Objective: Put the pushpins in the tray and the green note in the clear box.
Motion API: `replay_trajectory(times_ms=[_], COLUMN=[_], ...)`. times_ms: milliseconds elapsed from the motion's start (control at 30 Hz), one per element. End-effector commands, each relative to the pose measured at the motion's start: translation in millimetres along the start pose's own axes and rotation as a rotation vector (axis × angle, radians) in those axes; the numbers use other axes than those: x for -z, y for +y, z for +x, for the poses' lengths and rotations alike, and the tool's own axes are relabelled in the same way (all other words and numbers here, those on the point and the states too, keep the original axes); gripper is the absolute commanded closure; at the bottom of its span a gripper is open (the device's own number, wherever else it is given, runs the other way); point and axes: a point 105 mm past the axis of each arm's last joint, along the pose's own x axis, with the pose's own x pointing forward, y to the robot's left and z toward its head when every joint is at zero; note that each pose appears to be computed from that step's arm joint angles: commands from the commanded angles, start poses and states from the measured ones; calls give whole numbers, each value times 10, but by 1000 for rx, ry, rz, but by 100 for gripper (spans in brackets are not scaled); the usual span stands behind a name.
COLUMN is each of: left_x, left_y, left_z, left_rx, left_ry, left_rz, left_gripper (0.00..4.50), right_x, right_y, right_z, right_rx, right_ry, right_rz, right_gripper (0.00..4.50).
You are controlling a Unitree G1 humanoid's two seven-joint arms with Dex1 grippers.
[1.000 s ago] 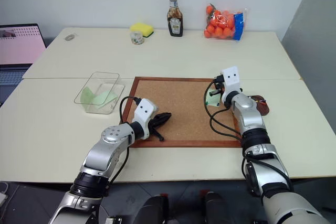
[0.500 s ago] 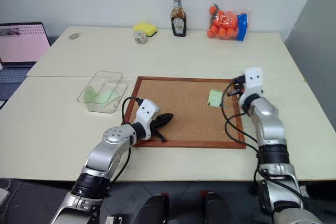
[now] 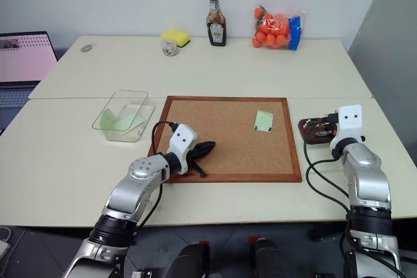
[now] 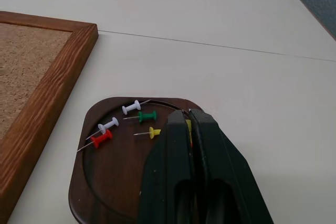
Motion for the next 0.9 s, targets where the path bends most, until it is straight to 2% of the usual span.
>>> replay_trajectory(times_ms=[33,267,333,367,600,633,667,767,867,900], left_x=[36,35,32,30,22,22,22,22,21,21], left_y=[-46,-44,-45,-46,-55,-53,-52,-51,-54,-55], left_z=[11,14,19,21,28,27,27,27,30,31], left_rx=[12,9,10,11,16,15,15,14,15,15], left_ry=[11,12,12,10,8,8,8,8,7,7], left_rz=[2,1,2,2,2,3,3,3,2,2], left_gripper=[450,450,450,450,450,450,450,450,450,450], right_x=[-113,-75,-70,-66,-38,-34,-28,-17,12,24], right_y=[99,111,117,117,116,116,118,122,126,132], right_z=[-29,-26,-25,-25,-40,-43,-46,-55,-62,-65], right_rx=[-60,-61,-63,-62,-58,-58,-59,-60,-59,-60], right_ry=[-28,-17,-14,-13,1,2,3,8,17,20], right_rz=[1,8,13,13,10,9,6,-14,-49,-53], right_gripper=[443,443,403,402,260,227,218,143,97,97])
